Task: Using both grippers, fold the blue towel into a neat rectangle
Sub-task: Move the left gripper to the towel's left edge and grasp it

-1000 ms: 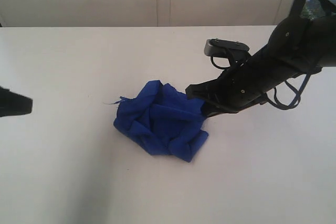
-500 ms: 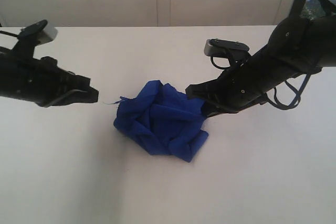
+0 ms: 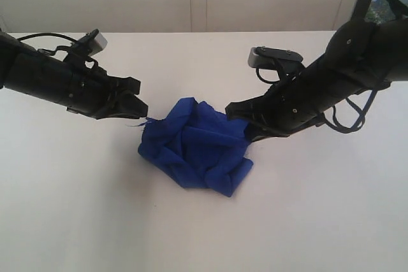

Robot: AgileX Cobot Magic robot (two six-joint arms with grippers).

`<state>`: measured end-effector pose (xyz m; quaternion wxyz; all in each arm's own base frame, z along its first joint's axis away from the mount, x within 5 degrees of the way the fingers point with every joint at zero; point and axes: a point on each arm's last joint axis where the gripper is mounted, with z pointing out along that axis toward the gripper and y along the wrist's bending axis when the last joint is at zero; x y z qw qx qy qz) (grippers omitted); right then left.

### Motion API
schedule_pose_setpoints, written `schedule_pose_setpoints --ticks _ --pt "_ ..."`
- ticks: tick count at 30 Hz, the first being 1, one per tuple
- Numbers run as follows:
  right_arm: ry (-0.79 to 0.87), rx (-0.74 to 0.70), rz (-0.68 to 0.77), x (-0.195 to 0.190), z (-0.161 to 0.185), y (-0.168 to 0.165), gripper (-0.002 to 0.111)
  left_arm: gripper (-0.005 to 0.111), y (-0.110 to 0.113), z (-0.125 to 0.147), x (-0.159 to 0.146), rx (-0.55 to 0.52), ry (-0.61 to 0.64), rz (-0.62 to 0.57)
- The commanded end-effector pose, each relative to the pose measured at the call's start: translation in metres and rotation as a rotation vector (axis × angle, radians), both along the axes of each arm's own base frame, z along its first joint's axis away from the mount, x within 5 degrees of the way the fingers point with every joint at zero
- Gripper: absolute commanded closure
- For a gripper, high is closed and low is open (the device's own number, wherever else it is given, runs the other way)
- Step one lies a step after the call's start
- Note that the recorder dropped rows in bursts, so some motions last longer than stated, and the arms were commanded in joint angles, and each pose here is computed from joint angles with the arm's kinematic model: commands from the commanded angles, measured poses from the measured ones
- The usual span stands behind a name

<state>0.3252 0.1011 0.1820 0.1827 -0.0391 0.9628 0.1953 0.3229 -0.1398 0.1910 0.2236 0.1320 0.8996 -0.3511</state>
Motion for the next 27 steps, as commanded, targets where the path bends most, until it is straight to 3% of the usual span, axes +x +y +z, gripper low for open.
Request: schedule_pose_setpoints --ticks 1,6,13,22,25,27 --pt "-0.019 -0.009 0.006 -0.001 0.002 0.0 0.108 0.065 -0.003 -0.007 0.002 -0.017 0.032 0.005" --pt "-0.02 -0.01 0.006 -0.001 0.002 0.0 0.108 0.057 -0.003 -0.014 0.004 -0.012 0.047 0.001" --pt "-0.015 -0.016 -0.001 -0.003 -0.002 -0.002 0.108 0.057 -0.006 -0.028 0.007 -0.036 0.083 0.007" --pt "-0.018 -0.037 -0.027 -0.009 -0.013 -0.006 0.108 0.058 -0.012 -0.028 0.011 -0.14 0.052 0.007" --pt "-0.022 -0.04 -0.031 -0.009 -0.014 -0.006 0.108 0.062 -0.012 -0.028 0.011 -0.14 0.052 0.007" --pt "-0.028 -0.041 -0.034 -0.009 -0.014 -0.006 0.108 0.08 -0.013 -0.027 0.01 -0.151 0.058 -0.005"
